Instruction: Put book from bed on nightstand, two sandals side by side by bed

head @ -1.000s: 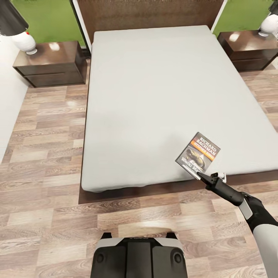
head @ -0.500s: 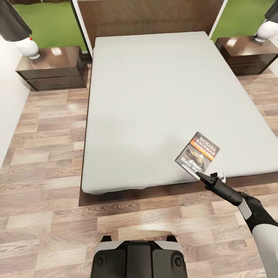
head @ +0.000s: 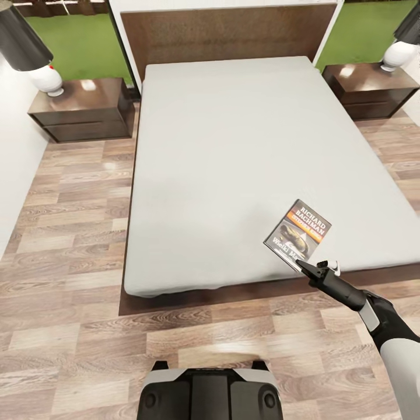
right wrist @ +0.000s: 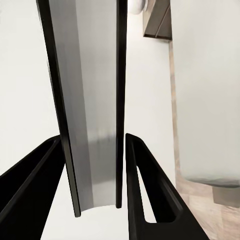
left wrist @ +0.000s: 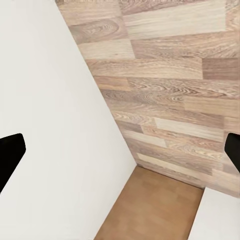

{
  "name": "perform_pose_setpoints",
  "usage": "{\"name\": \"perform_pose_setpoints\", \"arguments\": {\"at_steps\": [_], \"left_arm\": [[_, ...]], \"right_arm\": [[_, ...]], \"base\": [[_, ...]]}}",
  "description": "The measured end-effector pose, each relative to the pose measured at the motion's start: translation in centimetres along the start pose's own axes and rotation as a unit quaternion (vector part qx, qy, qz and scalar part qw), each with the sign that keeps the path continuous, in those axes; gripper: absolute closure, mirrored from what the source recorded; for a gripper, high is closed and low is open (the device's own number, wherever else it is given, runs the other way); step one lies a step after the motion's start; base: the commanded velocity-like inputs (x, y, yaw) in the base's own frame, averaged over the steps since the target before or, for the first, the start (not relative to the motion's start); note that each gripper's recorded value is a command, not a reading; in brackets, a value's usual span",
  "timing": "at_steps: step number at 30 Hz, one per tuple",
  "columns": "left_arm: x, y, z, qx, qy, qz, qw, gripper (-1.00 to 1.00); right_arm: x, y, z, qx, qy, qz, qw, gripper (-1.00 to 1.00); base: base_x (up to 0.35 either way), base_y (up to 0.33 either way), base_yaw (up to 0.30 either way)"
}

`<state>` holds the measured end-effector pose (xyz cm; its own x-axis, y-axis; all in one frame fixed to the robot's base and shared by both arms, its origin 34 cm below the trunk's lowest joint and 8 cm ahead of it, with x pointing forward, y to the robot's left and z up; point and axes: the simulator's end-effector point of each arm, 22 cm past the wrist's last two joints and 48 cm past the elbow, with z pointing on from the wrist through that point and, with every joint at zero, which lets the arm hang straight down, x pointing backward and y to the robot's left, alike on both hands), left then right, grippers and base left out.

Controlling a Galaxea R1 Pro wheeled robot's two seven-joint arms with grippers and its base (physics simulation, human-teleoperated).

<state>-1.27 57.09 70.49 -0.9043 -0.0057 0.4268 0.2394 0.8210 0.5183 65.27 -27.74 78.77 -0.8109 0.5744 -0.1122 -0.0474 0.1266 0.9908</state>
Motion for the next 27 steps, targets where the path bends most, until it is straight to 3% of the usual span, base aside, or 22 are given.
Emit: {"name": "perform_pose_setpoints", "arguments": {"at_steps": [27], "left_arm": [[-1.4, 0.0, -0.1, 0.0, -0.019, -0.011, 0.9998, -1.0]], "right_arm": [[-0.8, 2.2, 0.4, -0.011, 0.001, -0.017, 0.9998, 1.0]], "base": [[0.0, 0.0, 0.0]]}}
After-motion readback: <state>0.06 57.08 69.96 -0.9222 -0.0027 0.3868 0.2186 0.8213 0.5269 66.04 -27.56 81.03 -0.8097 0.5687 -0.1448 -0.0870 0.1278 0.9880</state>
